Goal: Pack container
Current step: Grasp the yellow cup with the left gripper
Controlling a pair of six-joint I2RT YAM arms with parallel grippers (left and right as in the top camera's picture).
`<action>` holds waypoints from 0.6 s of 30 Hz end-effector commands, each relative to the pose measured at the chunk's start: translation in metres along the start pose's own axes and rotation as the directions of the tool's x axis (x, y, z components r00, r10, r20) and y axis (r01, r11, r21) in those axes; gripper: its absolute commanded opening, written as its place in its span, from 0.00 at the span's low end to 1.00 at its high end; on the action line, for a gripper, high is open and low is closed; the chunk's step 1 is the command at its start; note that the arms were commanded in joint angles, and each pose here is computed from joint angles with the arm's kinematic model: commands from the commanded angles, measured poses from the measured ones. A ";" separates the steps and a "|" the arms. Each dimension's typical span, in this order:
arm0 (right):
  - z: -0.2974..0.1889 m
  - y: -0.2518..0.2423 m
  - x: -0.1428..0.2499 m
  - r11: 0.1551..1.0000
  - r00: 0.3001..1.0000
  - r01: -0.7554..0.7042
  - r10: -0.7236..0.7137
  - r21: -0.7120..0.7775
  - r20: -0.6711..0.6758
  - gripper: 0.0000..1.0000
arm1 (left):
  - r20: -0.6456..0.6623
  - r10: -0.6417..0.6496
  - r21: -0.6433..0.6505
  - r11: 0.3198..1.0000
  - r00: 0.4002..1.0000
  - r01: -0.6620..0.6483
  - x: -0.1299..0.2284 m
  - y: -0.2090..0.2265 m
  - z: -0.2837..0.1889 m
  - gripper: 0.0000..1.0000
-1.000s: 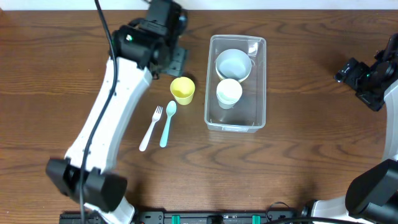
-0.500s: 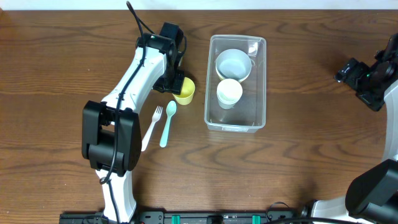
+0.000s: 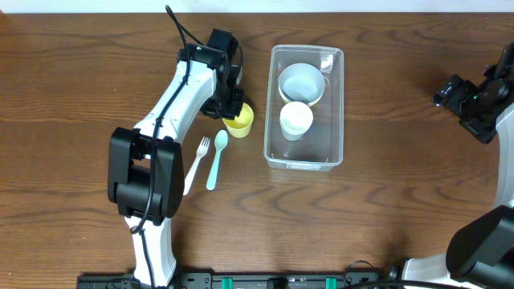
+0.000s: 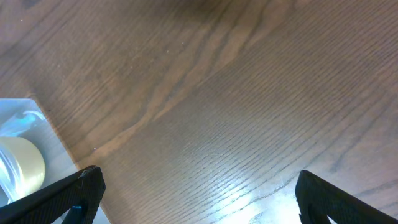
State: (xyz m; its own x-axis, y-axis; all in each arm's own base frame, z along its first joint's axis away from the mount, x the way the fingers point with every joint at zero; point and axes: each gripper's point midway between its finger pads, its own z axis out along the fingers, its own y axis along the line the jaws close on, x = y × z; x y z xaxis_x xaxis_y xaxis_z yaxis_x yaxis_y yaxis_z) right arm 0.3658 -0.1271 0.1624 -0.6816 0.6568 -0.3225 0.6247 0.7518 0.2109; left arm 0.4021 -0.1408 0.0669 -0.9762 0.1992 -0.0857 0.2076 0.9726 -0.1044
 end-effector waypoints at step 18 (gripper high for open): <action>0.002 -0.004 0.000 1.000 1.000 -0.006 0.006 0.010 -0.002 0.99 | 0.399 0.177 -0.097 0.984 0.900 -0.151 0.008 -0.043 -0.205 0.06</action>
State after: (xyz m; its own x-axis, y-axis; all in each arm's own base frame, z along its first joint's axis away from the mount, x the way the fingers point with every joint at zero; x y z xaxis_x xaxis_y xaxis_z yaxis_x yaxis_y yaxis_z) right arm 0.3658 -0.1271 0.1624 -0.6816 0.6568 -0.3225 0.6247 0.7518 0.2109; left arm 0.3918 -0.1347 0.2262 -0.8923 0.2437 -0.3799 0.2609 0.9654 0.0064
